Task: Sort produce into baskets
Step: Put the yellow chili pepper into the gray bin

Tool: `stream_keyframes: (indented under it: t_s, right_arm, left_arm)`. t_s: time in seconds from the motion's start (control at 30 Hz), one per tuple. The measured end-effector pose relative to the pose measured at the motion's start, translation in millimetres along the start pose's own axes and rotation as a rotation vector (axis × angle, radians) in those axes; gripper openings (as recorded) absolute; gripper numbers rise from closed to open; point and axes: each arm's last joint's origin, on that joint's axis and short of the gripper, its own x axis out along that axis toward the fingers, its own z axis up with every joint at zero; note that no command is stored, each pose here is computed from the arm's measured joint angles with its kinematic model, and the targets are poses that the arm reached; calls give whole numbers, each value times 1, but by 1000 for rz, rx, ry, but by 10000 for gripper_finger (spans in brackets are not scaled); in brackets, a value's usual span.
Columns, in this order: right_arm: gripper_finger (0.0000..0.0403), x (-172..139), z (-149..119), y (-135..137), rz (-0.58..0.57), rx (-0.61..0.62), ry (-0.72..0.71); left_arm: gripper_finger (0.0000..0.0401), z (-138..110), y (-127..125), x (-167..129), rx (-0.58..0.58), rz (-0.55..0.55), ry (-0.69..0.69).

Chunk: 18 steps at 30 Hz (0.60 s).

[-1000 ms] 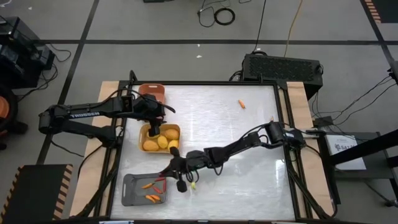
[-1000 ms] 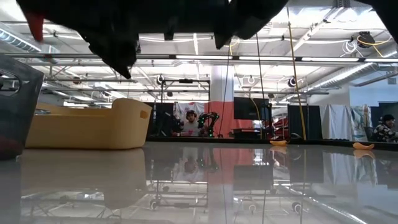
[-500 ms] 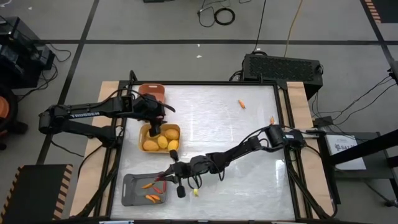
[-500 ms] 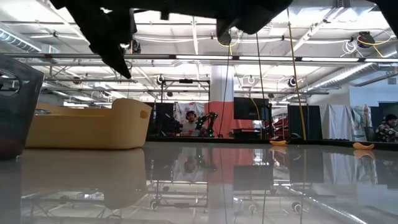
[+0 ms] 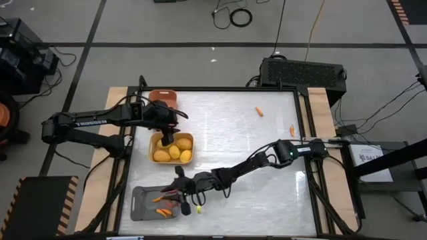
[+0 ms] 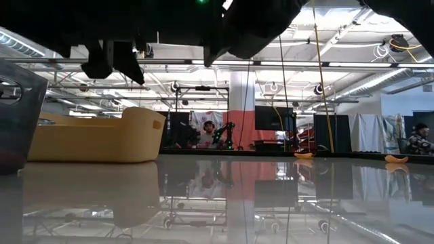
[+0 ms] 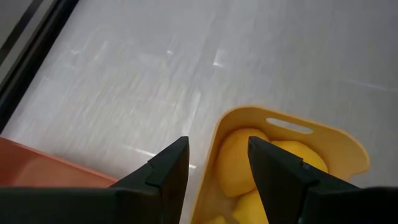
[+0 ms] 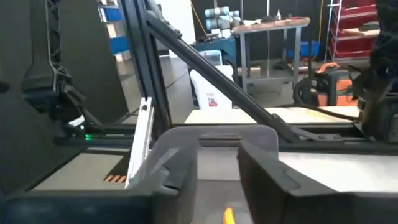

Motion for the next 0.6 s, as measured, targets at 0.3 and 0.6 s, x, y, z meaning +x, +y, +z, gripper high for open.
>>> stream_keyframes:
  t_s: [0.3,0.6]
  right_arm:
    - [170,-1,5,-1,11,84,40]
    - [149,-20,47,-25,-71,8,341]
  left_arm:
    - [173,1,0,0,0,0,-10]
    - [173,-2,0,0,1,1,25]
